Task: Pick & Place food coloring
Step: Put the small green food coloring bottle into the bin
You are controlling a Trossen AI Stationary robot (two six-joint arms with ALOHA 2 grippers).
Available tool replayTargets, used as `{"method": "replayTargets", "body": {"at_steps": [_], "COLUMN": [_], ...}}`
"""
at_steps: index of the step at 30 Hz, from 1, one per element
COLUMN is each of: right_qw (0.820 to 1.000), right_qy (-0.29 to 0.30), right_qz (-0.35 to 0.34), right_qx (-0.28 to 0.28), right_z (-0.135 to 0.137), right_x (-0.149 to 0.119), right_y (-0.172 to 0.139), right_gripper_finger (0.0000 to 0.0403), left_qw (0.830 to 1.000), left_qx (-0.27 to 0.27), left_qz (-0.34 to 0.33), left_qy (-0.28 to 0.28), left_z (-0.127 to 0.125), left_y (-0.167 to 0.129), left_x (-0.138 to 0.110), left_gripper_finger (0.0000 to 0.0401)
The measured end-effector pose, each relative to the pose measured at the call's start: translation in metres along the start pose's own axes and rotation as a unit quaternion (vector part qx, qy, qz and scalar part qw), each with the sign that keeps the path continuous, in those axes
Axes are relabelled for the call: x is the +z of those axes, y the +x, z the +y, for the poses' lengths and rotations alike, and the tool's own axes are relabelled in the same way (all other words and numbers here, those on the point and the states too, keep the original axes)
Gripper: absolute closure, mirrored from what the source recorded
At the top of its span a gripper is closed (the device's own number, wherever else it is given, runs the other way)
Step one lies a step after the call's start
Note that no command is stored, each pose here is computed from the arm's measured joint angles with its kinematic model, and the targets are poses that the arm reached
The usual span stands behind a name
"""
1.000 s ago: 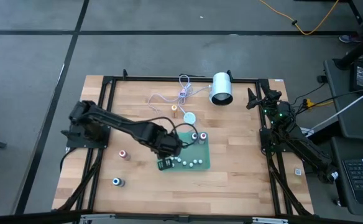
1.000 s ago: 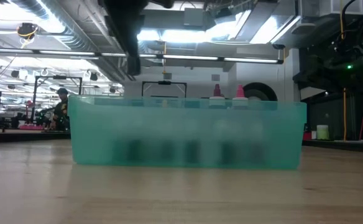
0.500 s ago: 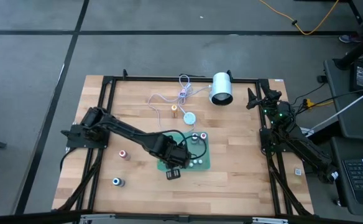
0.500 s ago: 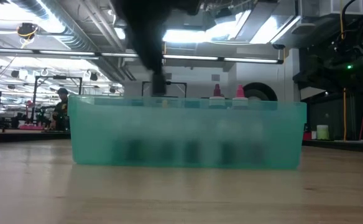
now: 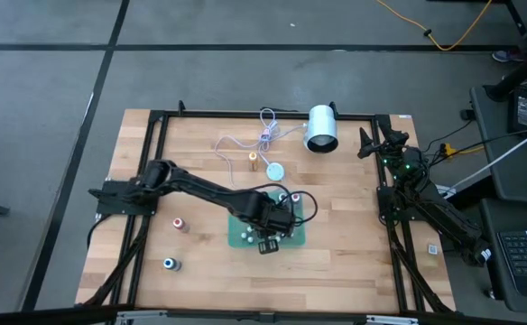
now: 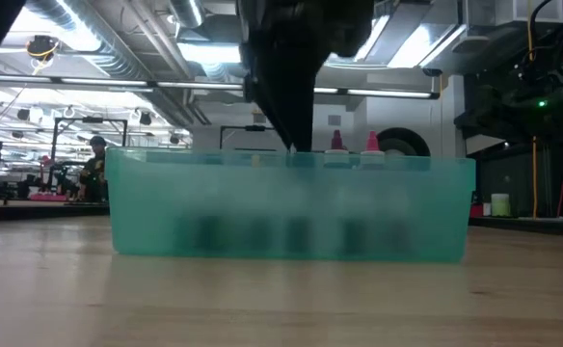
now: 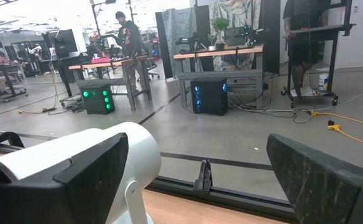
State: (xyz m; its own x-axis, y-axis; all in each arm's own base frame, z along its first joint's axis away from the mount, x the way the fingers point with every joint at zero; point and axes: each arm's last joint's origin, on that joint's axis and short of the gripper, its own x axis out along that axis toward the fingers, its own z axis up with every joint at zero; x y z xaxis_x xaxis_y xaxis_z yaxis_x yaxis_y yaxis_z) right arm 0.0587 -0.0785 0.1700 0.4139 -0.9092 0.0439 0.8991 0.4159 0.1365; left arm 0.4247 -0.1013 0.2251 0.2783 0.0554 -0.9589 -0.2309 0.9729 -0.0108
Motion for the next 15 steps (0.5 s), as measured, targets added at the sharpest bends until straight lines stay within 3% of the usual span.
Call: {"method": "replayTargets", "body": {"at_steps": [15], "right_qw": [1.0], "right_qy": [0.0], "right_qz": [0.0], "right_qx": [0.0], "right_z": [0.0], "right_x": [0.0], "right_y": [0.0], "right_gripper_finger": [0.0019], "left_qw": [0.999], "left_qx": [0.014], "left_qz": [0.049], "left_qy": [0.0], "left_z": [0.001], "left_y": [0.045], "left_x": [-0.001], "left_gripper_finger": [0.0338]}}
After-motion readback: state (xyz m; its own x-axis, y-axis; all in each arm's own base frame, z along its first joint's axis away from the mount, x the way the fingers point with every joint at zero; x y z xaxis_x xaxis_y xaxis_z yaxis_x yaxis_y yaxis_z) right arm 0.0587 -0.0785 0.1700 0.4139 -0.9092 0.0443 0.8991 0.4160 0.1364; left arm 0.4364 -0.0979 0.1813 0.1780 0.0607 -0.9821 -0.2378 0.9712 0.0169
